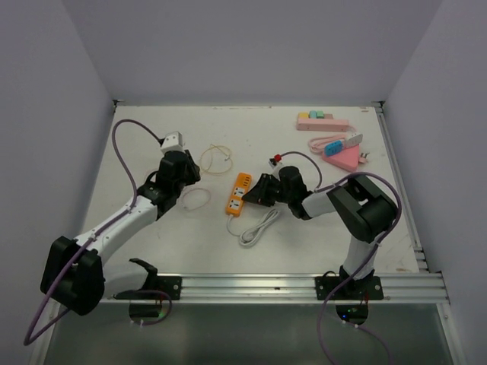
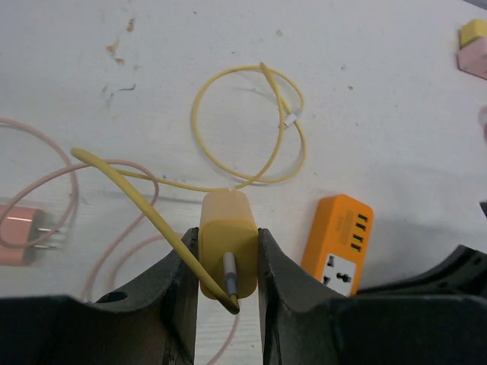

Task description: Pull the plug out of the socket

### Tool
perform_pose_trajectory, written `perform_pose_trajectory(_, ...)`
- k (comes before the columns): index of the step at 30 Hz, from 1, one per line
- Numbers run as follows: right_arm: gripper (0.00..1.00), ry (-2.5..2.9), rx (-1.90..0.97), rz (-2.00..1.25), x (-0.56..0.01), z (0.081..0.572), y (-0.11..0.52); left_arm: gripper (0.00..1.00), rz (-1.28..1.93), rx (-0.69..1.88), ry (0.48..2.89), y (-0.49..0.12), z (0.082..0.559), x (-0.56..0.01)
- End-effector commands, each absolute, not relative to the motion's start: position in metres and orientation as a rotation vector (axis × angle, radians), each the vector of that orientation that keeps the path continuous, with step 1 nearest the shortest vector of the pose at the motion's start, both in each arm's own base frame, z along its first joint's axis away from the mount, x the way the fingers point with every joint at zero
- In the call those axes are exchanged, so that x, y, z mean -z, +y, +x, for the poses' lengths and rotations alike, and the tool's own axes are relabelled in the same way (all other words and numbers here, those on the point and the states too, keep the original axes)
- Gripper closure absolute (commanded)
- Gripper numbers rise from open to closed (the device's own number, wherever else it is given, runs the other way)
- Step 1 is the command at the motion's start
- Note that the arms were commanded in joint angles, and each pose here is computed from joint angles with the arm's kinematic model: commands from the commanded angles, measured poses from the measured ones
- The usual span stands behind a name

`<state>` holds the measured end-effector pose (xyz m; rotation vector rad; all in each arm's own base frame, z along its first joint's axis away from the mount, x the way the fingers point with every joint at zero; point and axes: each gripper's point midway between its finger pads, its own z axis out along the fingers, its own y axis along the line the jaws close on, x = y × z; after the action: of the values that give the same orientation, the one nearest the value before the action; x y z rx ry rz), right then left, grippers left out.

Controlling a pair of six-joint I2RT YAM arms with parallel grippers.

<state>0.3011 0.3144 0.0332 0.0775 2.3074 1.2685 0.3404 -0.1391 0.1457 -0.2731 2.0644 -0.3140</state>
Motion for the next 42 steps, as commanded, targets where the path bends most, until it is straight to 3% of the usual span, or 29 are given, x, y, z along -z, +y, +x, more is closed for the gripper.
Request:
perform_pose_trajectory(1,1.00,2.504,-0.956,0.134,0.021,0.286,0.269,1.00,-0.330,0.214,2.008,-0.108,0.362,-0.173)
perform_pose_trajectory(7,0.98,2.500,-0.909,0.101,0.014,0.286,0.263,1.00,-0.492,0.108,2.065,-0.051,0.389,-0.149)
perform_pose_trajectory(11,0.87,2.494,-0.911,0.080,0.006,0.286,0.263,1.00,-0.656,0.119,2.153,-0.015,0.407,-0.114)
perform_pose_trajectory(16,0.77,2.476,-0.925,0.040,-0.008,0.285,0.264,0.99,-0.652,0.215,2.167,-0.016,0.435,-0.111)
perform_pose_trajectory(21,0.62,2.448,-0.918,-0.007,-0.026,0.283,0.261,0.90,-0.628,0.261,2.204,-0.018,0.459,-0.105)
perform_pose_trajectory(27,0.52,2.418,-0.862,-0.045,-0.046,0.280,0.251,0.62,-0.683,0.305,2.212,0.001,0.464,-0.101)
perform_pose_trajectory(31,0.45,2.415,-0.791,-0.055,-0.055,0.276,0.237,0.33,-0.669,0.312,2.172,0.006,0.460,-0.123)
perform_pose_trajectory(37,0.29,2.377,-0.674,-0.059,-0.076,0.273,0.216,0.01,-0.646,0.277,2.109,0.012,0.448,-0.168)
perform_pose_trajectory(42,0.16,2.401,-0.545,-0.030,-0.084,0.262,0.190,0.00,-0.595,0.246,2.045,0.015,0.424,-0.224)
